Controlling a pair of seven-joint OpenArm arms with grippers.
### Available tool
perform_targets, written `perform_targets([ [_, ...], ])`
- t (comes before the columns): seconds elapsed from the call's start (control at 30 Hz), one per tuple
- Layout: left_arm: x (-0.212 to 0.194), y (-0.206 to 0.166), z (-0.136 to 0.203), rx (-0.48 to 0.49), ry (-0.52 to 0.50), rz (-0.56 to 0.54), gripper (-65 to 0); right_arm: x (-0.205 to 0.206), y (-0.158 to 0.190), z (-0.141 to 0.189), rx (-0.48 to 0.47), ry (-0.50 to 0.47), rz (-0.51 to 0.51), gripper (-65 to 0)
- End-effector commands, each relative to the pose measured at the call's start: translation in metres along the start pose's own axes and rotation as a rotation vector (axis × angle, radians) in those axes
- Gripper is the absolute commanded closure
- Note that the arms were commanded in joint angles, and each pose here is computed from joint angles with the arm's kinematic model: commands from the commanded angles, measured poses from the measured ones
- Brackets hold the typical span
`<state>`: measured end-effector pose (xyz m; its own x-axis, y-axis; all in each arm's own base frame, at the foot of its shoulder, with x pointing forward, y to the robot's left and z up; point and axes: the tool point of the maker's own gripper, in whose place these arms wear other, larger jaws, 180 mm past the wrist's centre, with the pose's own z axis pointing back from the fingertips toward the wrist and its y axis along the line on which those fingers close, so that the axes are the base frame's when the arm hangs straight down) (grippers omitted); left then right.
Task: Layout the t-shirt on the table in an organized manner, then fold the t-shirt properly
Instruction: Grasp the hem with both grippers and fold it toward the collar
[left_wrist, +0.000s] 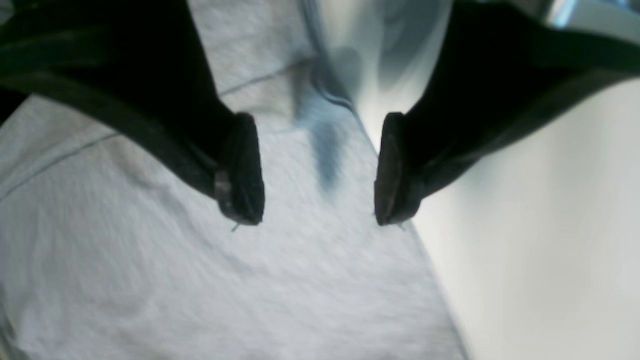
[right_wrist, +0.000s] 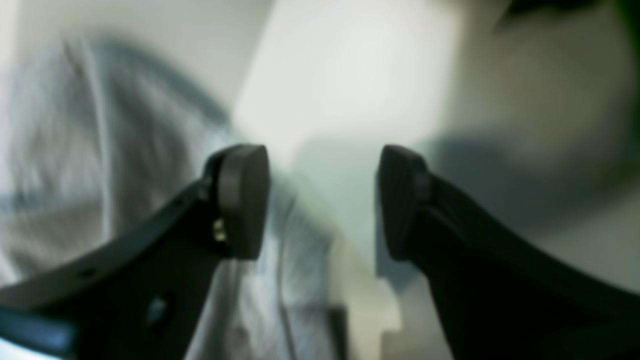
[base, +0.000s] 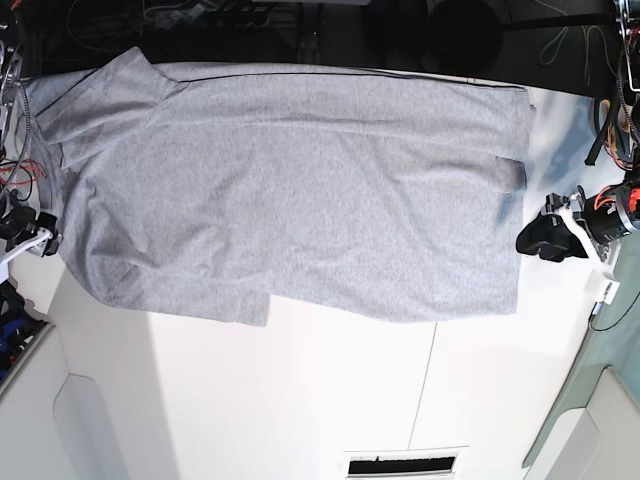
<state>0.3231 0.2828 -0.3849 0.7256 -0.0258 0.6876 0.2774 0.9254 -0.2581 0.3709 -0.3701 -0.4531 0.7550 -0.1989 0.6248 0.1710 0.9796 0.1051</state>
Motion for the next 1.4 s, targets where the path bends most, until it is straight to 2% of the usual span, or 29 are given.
perform_targets([
  [0.0, 0.019, 0.008, 0.001, 0.007, -0.043, -0.011, -38.5, 0.013, -0.003, 0.005, 0.015, -0.006, 0.014, -34.7],
  [0.17, 0.024, 0.031, -0.029, 0.052, -0.022, 0.019, -38.5, 0.004, 0.022, -0.003, 0.089, 0.002, 0.008, -34.7],
  [0.23, 0.028, 0.043, -0.039, 0.090, -0.038, 0.056, -38.5, 0.004, 0.030, -0.005, 0.109, -0.004, -0.018, -34.7],
  [0.37, 0.034, 0.059, -0.054, 0.135, -0.073, 0.134, -38.5, -0.007, 0.043, -0.008, 0.136, 0.047, -0.035, -34.7],
  [0.53, 0.024, 0.048, -0.081, 0.122, -0.043, 0.197, -38.5, -0.007, 0.051, -0.007, 0.179, 0.053, -0.079, -34.7],
  [0.6, 0.017, 0.044, -0.091, 0.145, -0.030, 0.210, -38.5, -0.006, 0.052, -0.007, 0.185, 0.049, -0.085, -34.7],
  [0.73, 0.010, 0.035, -0.102, 0.156, -0.010, 0.196, -38.4, -0.010, 0.055, -0.006, 0.198, 0.074, -0.085, -34.7],
  [0.83, 0.014, 0.032, -0.105, 0.149, -0.033, 0.188, -38.2, -0.011, 0.057, -0.005, 0.208, 0.093, -0.074, -34.7],
  [0.87, 0.015, 0.032, -0.105, 0.150, -0.039, 0.187, -36.7, -0.010, 0.058, -0.004, 0.209, 0.094, -0.067, -34.6],
  [0.93, 0.016, 0.033, -0.104, 0.153, -0.046, 0.183, -25.8, -0.003, 0.060, -0.003, 0.212, 0.080, -0.054, -34.1],
  [0.97, 0.016, 0.033, -0.104, 0.155, -0.042, 0.176, -17.0, 0.002, 0.060, -0.002, 0.212, 0.069, -0.047, -31.0],
  [1.03, 0.015, 0.034, -0.104, 0.157, -0.037, 0.171, 0.0, 0.012, 0.060, 0.001, 0.211, 0.046, -0.031, -18.5],
  [1.1, 0.016, 0.032, -0.103, 0.138, -0.040, 0.161, 0.0, 0.022, 0.062, 0.003, 0.211, 0.022, -0.016, -4.5],
  [1.13, 0.020, 0.029, -0.101, 0.111, -0.047, 0.145, 0.0, 0.027, 0.063, 0.004, 0.212, 0.010, -0.008, 0.0],
  [1.2, 0.027, 0.026, -0.096, 0.071, -0.055, 0.114, 0.0, 0.036, 0.066, 0.007, 0.214, -0.007, 0.011, 0.0],
  [1.37, 0.043, 0.032, -0.076, 0.044, -0.038, 0.163, 0.0, 0.045, 0.064, 0.017, 0.206, 0.019, 0.064, 0.0],
])
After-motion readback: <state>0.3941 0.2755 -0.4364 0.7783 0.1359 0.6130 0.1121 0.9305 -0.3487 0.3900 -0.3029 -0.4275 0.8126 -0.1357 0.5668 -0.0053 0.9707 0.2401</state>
